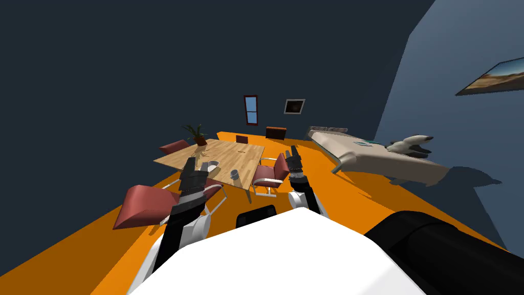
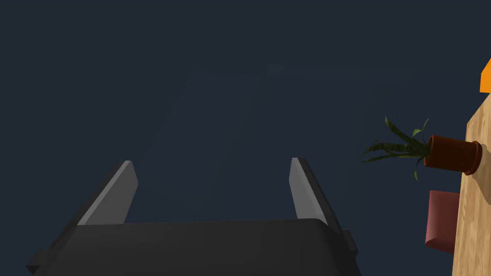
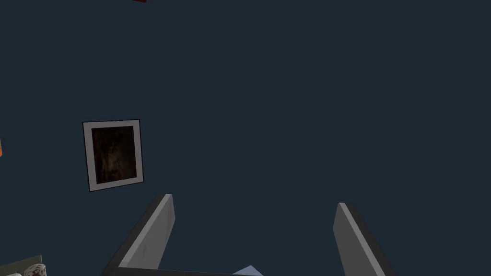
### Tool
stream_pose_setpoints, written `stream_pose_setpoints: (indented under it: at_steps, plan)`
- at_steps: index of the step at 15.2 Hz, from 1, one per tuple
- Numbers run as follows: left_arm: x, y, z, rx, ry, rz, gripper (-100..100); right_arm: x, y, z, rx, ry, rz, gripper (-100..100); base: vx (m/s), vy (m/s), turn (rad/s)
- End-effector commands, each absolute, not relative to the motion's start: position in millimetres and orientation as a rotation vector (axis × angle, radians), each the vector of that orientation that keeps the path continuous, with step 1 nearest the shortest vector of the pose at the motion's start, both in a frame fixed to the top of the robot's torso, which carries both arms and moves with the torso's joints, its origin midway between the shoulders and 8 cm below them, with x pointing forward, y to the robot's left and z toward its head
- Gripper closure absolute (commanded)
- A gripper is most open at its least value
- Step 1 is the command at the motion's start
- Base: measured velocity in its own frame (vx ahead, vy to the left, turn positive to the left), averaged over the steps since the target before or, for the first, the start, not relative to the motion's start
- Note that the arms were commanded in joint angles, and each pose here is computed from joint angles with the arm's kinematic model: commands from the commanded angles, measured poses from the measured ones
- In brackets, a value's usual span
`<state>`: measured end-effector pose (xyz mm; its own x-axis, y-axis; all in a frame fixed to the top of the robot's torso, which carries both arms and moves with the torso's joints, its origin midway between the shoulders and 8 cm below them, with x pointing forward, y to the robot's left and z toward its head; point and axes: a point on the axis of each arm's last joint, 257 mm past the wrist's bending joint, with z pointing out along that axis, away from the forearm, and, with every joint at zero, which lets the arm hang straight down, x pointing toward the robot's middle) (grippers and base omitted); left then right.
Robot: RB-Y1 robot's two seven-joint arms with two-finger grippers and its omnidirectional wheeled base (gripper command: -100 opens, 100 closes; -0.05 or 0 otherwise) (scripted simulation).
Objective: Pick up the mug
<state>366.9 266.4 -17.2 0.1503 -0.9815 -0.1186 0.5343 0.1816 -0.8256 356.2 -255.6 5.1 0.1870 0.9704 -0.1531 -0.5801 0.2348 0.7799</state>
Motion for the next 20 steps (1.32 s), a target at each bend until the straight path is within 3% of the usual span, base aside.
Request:
stream_pose_setpoints:
  at_steps: [1, 20]
  plan:
    - [374, 269, -29, -0.724, 0.832, -1.216, -100, 356, -256, 5, 0.651, 0.736, 1.207, 0, -0.006, -0.012, -0.093]
    - [436, 359, -156, -0.974, 1.197, -0.892, -100, 356, -256, 5, 0.651, 0.736, 1.207, 0, -0.010, -0.031, -0.155]
